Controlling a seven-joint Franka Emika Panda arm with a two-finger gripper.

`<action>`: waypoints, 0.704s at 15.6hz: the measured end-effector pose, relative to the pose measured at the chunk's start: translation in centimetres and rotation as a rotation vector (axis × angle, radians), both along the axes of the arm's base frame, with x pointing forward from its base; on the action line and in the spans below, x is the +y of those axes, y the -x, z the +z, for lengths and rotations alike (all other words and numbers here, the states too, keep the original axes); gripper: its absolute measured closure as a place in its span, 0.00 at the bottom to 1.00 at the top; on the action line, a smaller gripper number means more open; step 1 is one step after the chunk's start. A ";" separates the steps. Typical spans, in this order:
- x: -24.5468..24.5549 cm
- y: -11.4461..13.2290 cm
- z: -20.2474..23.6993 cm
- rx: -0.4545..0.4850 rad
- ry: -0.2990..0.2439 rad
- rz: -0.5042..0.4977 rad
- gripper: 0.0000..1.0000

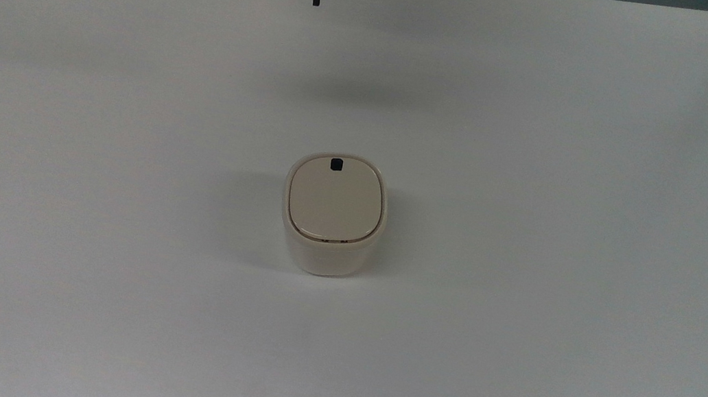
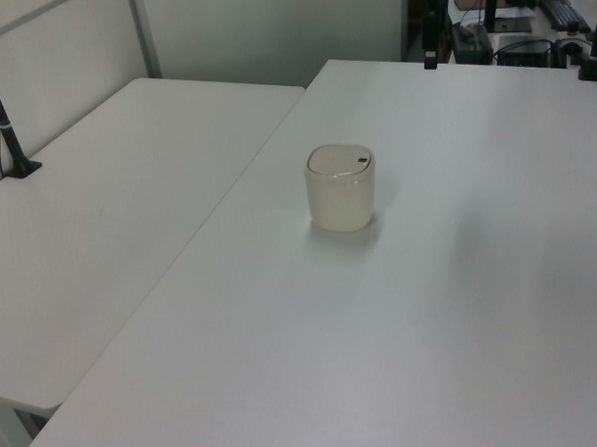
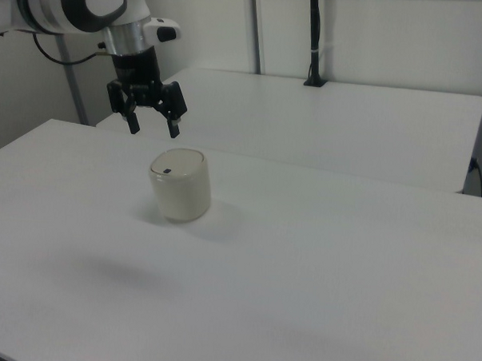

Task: Open the trash bin
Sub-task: 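Move the gripper down toward the lid of the cream trash bin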

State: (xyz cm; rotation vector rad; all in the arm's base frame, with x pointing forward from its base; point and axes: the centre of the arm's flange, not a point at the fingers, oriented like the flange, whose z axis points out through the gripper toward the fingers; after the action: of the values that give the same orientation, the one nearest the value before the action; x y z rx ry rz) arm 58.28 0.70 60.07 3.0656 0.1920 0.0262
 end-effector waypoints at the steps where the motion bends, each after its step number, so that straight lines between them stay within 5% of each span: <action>1: 0.0 0.0 0.0 0.000 0.000 0.000 0.00; 9: 0.0 0.0 0.0 0.000 0.000 0.000 0.02; 11: 0.0 0.0 0.0 0.001 0.000 0.000 0.11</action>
State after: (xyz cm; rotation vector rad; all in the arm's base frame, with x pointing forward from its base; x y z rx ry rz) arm 58.28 0.71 60.04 3.0656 0.1924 0.0253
